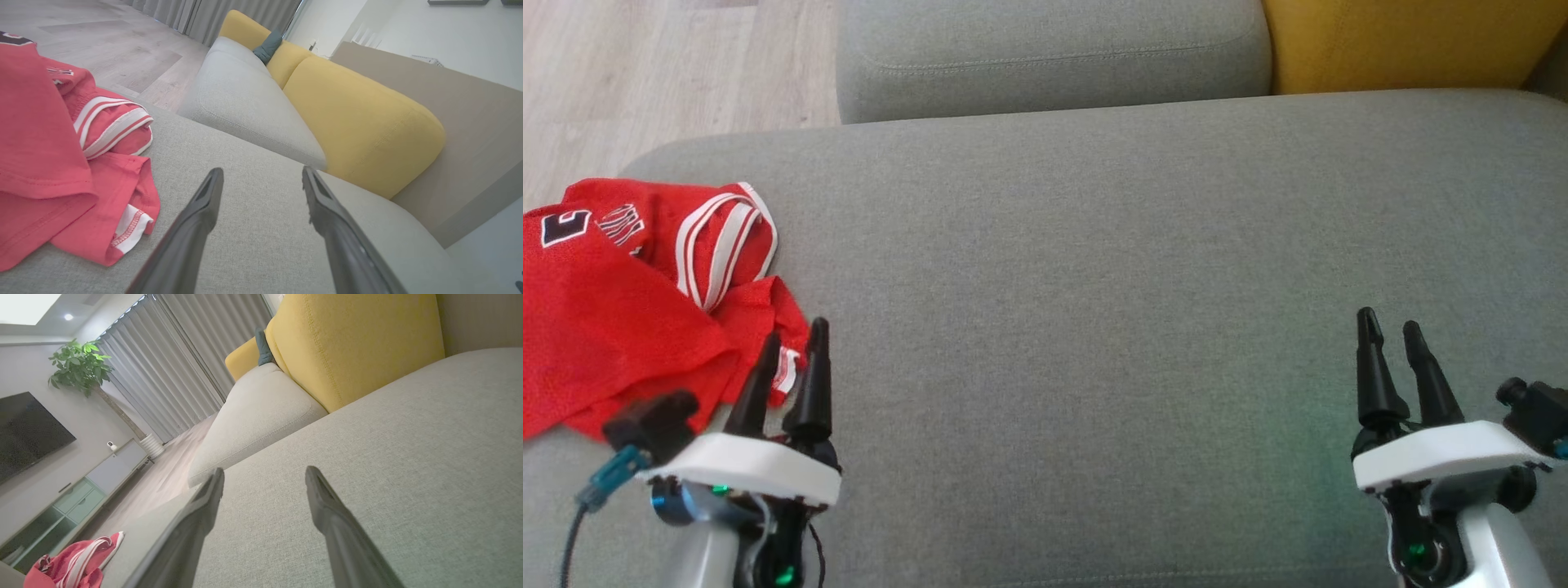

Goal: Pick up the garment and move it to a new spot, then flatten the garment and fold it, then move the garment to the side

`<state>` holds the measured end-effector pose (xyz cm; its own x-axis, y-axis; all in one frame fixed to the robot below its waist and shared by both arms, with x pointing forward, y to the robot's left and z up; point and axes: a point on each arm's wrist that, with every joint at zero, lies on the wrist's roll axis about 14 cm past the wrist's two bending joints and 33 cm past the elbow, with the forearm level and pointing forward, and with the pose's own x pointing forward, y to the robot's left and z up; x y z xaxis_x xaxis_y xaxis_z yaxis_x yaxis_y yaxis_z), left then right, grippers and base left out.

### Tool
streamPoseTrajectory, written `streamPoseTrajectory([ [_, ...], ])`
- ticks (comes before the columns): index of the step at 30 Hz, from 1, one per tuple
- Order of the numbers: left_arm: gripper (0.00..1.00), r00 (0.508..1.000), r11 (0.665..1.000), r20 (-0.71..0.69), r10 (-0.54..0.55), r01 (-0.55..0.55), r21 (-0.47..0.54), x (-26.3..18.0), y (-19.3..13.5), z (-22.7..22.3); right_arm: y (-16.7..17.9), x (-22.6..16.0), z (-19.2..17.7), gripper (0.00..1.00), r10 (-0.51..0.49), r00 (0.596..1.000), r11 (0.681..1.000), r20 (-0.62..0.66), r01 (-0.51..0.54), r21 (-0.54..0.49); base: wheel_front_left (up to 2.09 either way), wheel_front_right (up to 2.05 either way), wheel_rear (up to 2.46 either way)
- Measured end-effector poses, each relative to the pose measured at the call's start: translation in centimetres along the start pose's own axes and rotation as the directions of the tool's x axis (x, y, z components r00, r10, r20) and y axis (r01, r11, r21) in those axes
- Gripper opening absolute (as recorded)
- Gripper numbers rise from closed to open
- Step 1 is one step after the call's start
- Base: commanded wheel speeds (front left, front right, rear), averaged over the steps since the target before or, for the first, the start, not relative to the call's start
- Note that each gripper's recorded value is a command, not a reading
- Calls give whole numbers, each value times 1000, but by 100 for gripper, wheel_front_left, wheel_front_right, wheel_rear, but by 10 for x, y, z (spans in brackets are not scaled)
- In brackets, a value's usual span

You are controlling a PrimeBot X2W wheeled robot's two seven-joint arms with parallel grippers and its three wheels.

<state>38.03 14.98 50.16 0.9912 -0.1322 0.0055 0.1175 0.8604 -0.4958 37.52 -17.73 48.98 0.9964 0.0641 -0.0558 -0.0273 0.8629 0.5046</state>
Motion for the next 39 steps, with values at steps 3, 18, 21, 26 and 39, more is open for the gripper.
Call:
streamPoseTrajectory([
  [3,100,1000,999,-12,-7,7,41,0,-2,-5,1,0,-1,100,3,1000,999,-5,-3,-41,0,0,0],
  [18,100,1000,975,-25,-11,16,221,-2,2,-11,4,0,-4,100,18,1000,976,-20,-22,-217,0,0,0],
  [21,100,1000,970,-24,-14,20,241,-2,1,-12,4,0,-5,100,20,1000,971,-24,-25,-239,0,0,0],
  [26,100,999,956,-30,-30,38,292,-2,-2,-15,5,1,-7,100,24,999,956,-32,-32,-290,0,0,0],
  [39,100,998,907,-17,-63,65,417,3,-6,-12,8,2,-8,100,30,999,931,-31,-40,-364,0,0,0],
])
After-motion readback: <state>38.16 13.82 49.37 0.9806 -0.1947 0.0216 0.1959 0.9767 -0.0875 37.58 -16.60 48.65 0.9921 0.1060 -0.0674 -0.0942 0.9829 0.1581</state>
